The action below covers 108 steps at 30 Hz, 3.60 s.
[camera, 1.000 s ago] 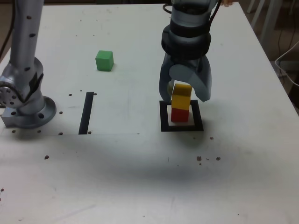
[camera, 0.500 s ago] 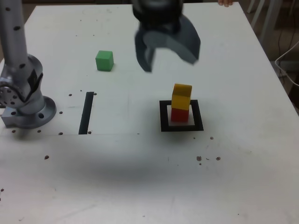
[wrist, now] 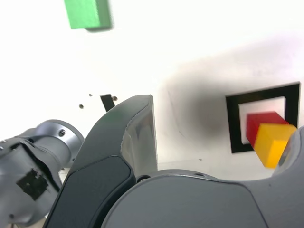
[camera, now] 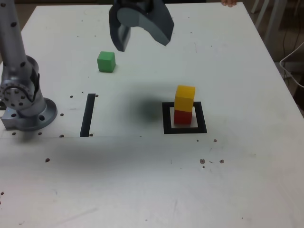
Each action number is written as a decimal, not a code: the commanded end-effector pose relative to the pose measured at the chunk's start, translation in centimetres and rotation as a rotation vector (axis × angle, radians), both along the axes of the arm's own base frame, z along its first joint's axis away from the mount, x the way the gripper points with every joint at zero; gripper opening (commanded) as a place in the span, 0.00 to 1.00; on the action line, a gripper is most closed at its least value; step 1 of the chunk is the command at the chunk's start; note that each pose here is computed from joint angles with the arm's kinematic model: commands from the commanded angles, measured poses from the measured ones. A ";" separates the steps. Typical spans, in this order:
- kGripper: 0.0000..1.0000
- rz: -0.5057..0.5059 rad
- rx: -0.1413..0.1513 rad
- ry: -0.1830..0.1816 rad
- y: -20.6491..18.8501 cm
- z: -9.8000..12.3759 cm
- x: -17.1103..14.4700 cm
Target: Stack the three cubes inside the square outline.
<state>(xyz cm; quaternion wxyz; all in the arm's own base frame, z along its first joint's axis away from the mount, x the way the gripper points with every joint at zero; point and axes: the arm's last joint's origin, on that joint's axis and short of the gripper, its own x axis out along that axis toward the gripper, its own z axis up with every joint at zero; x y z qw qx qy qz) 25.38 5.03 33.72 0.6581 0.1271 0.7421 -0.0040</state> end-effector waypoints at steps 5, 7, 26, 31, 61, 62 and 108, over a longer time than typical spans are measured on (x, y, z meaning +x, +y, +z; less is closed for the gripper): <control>1.00 0.051 0.024 0.040 3.3 -0.7 -1.2; 1.00 0.065 0.030 0.059 4.3 -1.1 -1.8; 1.00 0.193 0.031 0.129 9.5 -4.7 -4.0; 1.00 0.240 0.022 0.143 10.5 -5.5 -4.7; 0.93 0.315 -0.044 0.112 12.8 -11.4 -6.6; 0.92 0.313 -0.048 0.113 12.8 -11.5 -6.6; 0.12 0.263 -0.112 0.042 11.8 -9.9 -6.1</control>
